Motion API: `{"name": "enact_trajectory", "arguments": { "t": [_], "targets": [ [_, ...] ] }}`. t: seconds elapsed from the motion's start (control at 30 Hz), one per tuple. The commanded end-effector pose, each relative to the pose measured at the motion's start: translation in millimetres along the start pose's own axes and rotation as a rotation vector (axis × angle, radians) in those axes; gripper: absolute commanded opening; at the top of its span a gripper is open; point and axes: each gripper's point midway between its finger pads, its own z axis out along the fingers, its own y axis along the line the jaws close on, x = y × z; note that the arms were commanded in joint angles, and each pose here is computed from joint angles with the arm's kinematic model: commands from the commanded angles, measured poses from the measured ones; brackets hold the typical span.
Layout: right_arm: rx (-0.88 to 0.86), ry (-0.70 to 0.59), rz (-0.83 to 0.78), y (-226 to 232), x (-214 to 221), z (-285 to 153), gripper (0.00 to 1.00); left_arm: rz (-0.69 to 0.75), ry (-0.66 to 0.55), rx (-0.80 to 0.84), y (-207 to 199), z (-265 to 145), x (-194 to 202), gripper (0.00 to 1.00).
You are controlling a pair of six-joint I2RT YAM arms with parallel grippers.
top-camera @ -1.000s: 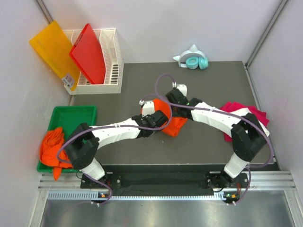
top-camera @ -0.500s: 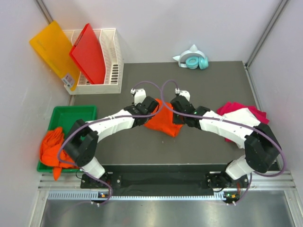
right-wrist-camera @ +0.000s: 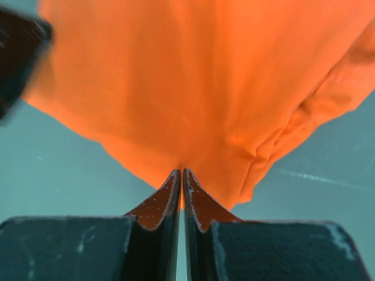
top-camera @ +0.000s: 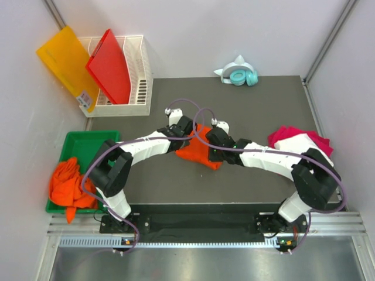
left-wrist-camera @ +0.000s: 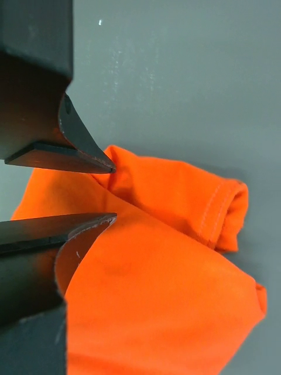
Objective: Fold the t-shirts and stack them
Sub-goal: Smooth out wrinkles on the folded tshirt
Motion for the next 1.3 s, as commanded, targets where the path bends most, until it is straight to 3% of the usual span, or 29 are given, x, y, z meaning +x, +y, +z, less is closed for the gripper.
{"name": "enact_trajectory", "arguments": {
  "t": [0.0, 0.23, 0.4, 0.5, 0.63, 0.8, 1.03, 1.27],
  "targets": [
    [-0.02, 0.045, -0.006, 4, 25, 6, 0.05, -0.036, -0.045, 0.035, -9, -3, -22, 0.38],
    [-0.025, 0.21, -0.063, -12, 89, 10, 0.05, -0.042, -0.047, 0.024, -5, -5, -27, 0.38],
    [-0.021, 0.285, -0.079, -19, 112, 13, 0.05, -0.049, -0.053, 0.028, -7, -8, -33, 0.38],
    [0.005, 0.208, -0.078, -17, 88, 7, 0.04, -0.061, -0.074, 0.042, -12, -15, -45, 0.38],
    [0.011, -0.046, -0.054, -2, 3, -31, 0.07, -0.071, -0.119, 0.086, -25, -29, -70, 0.38],
    [0.097, -0.205, -0.004, -17, -58, -58, 0.14, -0.056, -0.124, 0.133, -36, -35, -79, 0.39],
    [0.16, -0.108, 0.094, -54, -57, -20, 0.12, -0.029, 0.027, 0.153, -37, -10, -26, 0.38],
    [0.189, -0.021, 0.13, -68, -48, 25, 0.08, -0.025, 0.091, 0.162, -30, -1, 6, 0.38]
  ]
}}
